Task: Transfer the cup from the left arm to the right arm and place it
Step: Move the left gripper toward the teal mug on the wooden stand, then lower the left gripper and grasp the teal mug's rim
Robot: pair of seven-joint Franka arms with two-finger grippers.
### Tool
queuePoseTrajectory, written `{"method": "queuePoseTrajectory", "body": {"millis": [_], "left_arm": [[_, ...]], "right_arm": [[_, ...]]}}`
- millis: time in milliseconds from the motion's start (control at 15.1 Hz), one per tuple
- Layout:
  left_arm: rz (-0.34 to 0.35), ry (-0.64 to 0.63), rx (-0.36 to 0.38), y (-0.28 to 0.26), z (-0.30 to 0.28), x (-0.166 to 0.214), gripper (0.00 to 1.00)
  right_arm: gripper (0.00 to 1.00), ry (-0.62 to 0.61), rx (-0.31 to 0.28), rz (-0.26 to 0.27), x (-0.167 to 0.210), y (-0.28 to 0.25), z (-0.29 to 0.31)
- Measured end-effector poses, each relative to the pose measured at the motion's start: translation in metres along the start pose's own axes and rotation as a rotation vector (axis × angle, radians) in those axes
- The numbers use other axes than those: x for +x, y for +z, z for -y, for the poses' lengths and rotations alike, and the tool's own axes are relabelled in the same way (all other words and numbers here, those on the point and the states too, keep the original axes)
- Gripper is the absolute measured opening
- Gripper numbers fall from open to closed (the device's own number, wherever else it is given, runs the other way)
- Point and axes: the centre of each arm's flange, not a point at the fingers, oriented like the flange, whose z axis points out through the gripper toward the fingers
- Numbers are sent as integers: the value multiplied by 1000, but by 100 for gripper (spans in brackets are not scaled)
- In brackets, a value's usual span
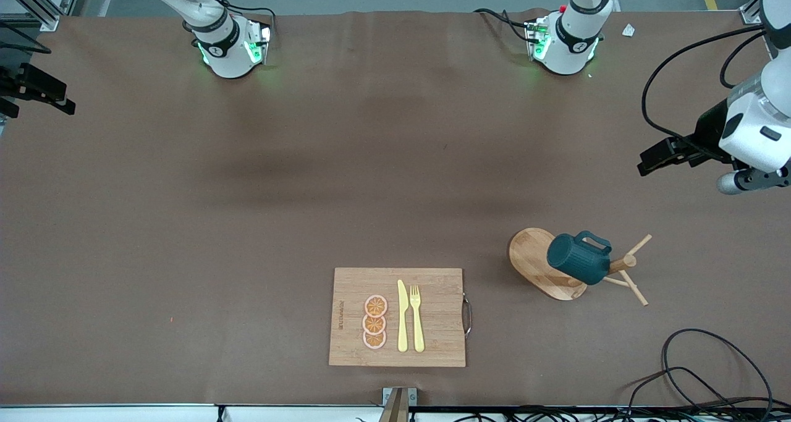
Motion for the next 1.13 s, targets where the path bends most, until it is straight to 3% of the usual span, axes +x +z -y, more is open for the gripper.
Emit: {"method": "queuePoseTrajectory", "body": {"millis": [464,1127], "left_arm": [[14,-308,-83,22,-11,2,100],[-72,-560,-166,70,-49,-1,100]], "right_arm": [[100,1,0,2,0,0,0],[100,5,-3,3,-1,0,-3]]}}
